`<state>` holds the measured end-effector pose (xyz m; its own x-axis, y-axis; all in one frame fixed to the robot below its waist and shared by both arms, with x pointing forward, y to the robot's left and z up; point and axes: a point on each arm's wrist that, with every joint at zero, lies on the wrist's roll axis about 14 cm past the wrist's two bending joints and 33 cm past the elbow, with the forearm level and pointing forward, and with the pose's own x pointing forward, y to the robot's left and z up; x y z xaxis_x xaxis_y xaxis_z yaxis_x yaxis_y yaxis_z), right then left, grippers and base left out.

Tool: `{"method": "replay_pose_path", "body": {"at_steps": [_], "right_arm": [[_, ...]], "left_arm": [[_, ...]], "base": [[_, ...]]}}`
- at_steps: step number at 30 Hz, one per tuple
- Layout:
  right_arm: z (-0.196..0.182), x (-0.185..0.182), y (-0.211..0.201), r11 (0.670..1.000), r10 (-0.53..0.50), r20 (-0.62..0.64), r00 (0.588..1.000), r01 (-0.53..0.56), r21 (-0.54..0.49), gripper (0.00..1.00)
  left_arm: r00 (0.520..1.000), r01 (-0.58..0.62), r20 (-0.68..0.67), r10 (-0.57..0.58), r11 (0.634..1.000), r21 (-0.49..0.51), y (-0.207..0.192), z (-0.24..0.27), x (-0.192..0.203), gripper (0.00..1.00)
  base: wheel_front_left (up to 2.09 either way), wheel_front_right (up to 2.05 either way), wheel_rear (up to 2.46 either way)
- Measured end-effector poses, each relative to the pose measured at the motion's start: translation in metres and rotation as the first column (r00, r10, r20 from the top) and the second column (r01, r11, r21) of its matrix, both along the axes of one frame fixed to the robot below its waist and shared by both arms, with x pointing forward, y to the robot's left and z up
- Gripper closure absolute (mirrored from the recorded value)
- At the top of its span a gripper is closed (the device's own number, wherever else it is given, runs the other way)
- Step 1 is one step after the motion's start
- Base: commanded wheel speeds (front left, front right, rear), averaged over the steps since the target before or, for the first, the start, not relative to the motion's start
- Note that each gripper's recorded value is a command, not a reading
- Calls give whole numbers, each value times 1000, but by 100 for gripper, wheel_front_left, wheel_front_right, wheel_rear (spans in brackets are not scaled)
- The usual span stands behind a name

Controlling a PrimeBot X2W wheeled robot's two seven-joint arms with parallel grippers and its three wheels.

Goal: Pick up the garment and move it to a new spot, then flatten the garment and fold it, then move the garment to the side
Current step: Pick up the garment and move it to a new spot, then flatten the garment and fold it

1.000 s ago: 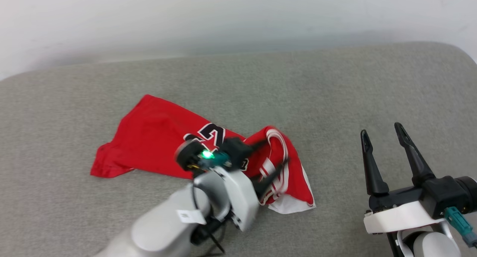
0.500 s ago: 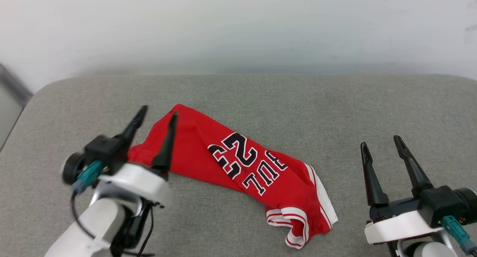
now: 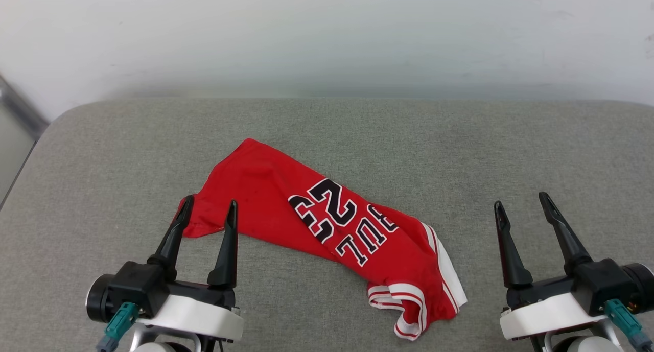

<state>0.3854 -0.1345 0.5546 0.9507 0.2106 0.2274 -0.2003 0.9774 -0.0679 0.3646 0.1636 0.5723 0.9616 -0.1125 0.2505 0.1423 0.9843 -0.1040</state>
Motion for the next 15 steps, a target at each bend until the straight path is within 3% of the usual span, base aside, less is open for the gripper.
{"method": "replay_pose_path", "body": {"at_steps": [10, 15], "right_arm": [[-16, 4, 8, 999, 20, -44, 999, -22, -30, 0], [-37, 21, 22, 990, 93, -204, 974, -113, -89, 0]], "left_arm": [[1000, 19, 14, -19, 1000, 6, -6, -2, 4, 0], [1000, 21, -14, -21, 1000, 11, -6, -14, 7, 0]], "base": [[0, 0, 0], [0, 0, 0]]}}
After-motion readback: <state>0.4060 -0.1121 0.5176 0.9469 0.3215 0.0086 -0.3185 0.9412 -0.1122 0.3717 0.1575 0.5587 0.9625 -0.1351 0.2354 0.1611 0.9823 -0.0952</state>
